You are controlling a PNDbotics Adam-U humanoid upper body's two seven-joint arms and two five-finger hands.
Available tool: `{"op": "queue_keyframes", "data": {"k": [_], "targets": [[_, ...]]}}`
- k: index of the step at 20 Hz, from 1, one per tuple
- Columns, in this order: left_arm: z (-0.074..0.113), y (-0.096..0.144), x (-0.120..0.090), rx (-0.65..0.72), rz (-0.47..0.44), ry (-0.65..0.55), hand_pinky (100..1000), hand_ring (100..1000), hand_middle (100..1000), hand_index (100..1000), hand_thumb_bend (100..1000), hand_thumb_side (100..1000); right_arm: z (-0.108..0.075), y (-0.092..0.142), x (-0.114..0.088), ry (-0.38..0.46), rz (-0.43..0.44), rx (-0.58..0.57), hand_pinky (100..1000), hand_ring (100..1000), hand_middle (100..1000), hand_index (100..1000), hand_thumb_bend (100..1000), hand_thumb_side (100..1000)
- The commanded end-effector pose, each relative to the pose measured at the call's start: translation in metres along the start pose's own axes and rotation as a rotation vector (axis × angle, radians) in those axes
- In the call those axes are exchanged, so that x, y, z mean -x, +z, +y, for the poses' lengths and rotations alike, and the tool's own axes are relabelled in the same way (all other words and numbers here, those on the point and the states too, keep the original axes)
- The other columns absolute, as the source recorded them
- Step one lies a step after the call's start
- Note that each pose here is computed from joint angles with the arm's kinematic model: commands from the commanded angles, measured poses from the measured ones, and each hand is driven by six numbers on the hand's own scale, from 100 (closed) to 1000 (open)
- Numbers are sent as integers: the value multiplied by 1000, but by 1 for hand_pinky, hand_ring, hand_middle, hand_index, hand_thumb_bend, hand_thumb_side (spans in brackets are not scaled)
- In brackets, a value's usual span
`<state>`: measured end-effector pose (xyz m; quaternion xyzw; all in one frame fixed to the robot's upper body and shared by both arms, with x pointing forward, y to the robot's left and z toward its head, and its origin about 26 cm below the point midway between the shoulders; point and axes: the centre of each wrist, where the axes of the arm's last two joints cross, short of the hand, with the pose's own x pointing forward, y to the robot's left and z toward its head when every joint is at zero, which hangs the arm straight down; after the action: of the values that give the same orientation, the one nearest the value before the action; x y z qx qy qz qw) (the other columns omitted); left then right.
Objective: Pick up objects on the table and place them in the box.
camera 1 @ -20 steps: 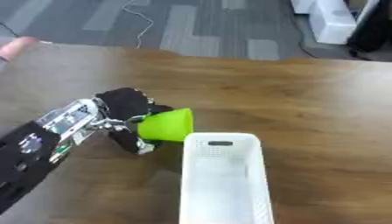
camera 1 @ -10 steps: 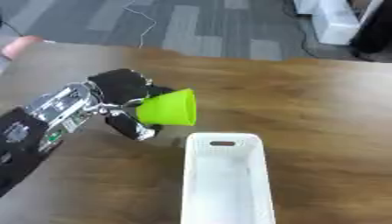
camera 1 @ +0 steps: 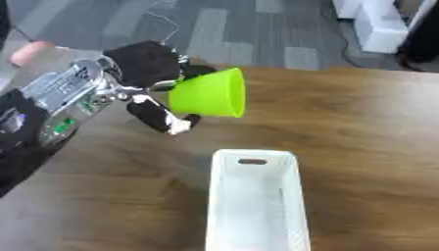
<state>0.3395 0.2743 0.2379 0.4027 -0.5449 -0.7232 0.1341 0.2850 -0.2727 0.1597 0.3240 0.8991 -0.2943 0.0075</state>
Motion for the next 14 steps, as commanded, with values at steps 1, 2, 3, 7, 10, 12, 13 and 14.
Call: {"op": "queue_keyframes", "data": {"k": [1, 2, 3, 7, 10, 12, 13, 14], "targets": [[19, -2, -11, -34, -110, -37, 100, 100, 115, 403, 405, 816, -5, -6, 2, 1, -40, 16, 171, 332, 378, 483, 255, 1000], [22, -4, -15, -40, -145, -37, 100, 100, 116, 403, 405, 816, -5, -6, 2, 0, -42, 17, 171, 332, 378, 483, 254, 1000], [25, -6, -22, -49, -190, -38, 100, 100, 116, 403, 404, 818, -5, -7, 2, -1, -43, 18, 171, 332, 379, 483, 255, 1000], [36, -14, -41, -58, -319, -24, 100, 100, 117, 404, 402, 822, -6, -9, 3, -5, -52, 22, 175, 334, 379, 483, 256, 1000], [41, -17, -47, -59, -364, 1, 100, 100, 118, 404, 400, 825, -6, -10, 4, -6, -57, 27, 178, 335, 380, 483, 257, 1000], [41, -18, -51, -43, -387, 18, 100, 100, 119, 405, 400, 828, -7, -11, 5, -6, -60, 30, 179, 335, 380, 483, 258, 1000], [40, -18, -52, -28, -400, 26, 100, 100, 119, 405, 401, 832, -7, -12, 5, -6, -62, 31, 180, 336, 381, 482, 258, 1000], [39, -18, -54, -11, -413, 32, 100, 100, 119, 405, 401, 834, -7, -12, 6, -6, -64, 33, 180, 336, 381, 482, 258, 1000]]}}
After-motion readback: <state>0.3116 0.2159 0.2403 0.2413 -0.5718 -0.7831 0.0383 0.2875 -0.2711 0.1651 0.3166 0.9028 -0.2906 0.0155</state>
